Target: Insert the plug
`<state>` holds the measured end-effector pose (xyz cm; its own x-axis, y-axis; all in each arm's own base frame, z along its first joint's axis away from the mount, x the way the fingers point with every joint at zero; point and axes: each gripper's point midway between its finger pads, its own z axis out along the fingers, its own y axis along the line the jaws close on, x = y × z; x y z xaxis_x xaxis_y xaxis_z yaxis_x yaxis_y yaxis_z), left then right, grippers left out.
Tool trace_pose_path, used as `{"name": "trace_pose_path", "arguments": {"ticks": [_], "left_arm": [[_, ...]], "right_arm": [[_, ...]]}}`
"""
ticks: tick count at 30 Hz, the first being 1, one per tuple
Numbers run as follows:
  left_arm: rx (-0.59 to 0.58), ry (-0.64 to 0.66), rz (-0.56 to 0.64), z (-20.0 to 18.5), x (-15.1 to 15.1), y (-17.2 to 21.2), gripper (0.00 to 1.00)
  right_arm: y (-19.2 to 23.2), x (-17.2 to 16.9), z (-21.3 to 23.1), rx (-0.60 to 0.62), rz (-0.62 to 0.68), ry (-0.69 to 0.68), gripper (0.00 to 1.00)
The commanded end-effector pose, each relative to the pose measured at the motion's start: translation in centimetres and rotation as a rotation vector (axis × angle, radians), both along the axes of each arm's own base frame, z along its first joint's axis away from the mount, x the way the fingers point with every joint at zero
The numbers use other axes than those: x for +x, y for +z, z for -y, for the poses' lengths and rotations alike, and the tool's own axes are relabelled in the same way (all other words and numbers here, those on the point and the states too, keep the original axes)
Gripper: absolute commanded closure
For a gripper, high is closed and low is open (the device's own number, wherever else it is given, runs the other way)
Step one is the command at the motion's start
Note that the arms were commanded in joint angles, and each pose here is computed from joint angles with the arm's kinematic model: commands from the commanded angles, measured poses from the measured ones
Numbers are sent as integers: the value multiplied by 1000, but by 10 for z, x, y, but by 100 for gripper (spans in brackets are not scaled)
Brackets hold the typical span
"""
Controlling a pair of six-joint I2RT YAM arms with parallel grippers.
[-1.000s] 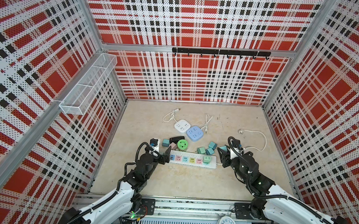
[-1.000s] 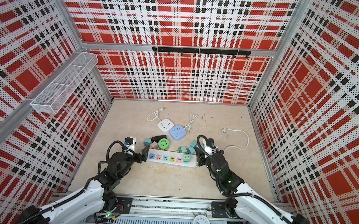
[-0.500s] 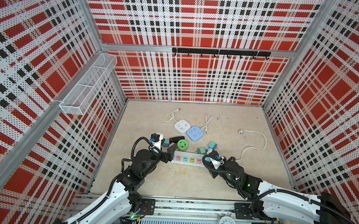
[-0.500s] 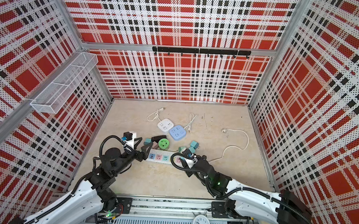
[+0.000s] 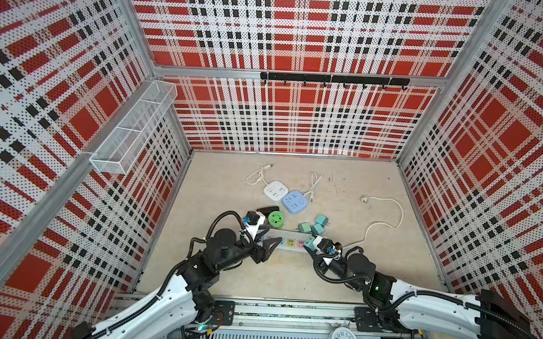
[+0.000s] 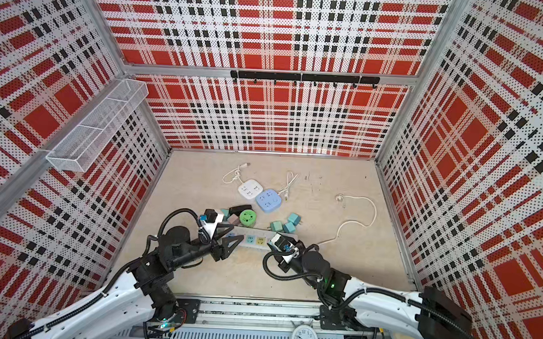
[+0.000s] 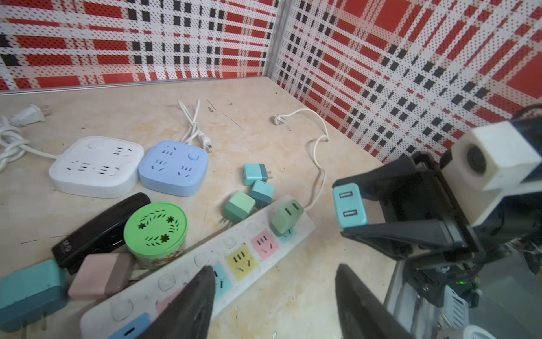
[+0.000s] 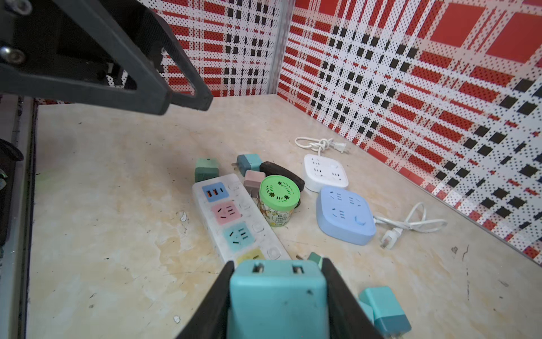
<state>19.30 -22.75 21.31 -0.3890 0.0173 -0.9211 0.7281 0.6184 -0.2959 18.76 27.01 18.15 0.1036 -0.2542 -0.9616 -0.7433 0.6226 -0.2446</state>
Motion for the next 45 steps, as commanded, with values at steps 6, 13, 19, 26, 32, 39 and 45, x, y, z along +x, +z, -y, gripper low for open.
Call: {"name": "trace_pose_path", "arguments": {"ticks": [6, 13, 19, 26, 32, 39, 45], "left_arm": [[10, -125, 11, 31, -16, 17, 35], [68, -112, 5, 42, -12, 6, 35], [100, -151, 12, 57, -12, 6, 36], [112, -149, -1, 62, -10, 2, 36], [50, -214, 9, 74, -17, 17, 36], [36, -290, -5, 88, -25, 21, 37], [69, -299, -41, 99, -21, 8, 39]], "right_arm": [[35, -7, -11, 48, 154, 71, 100], [40, -20, -20, 59, 191, 164, 98], [46, -29, -22, 85, 198, 216, 100], [53, -29, -18, 107, 216, 203, 100], [52, -23, -19, 88, 224, 172, 100], [51, -25, -23, 86, 224, 192, 100], [49, -25, -25, 73, 243, 197, 100]]}}
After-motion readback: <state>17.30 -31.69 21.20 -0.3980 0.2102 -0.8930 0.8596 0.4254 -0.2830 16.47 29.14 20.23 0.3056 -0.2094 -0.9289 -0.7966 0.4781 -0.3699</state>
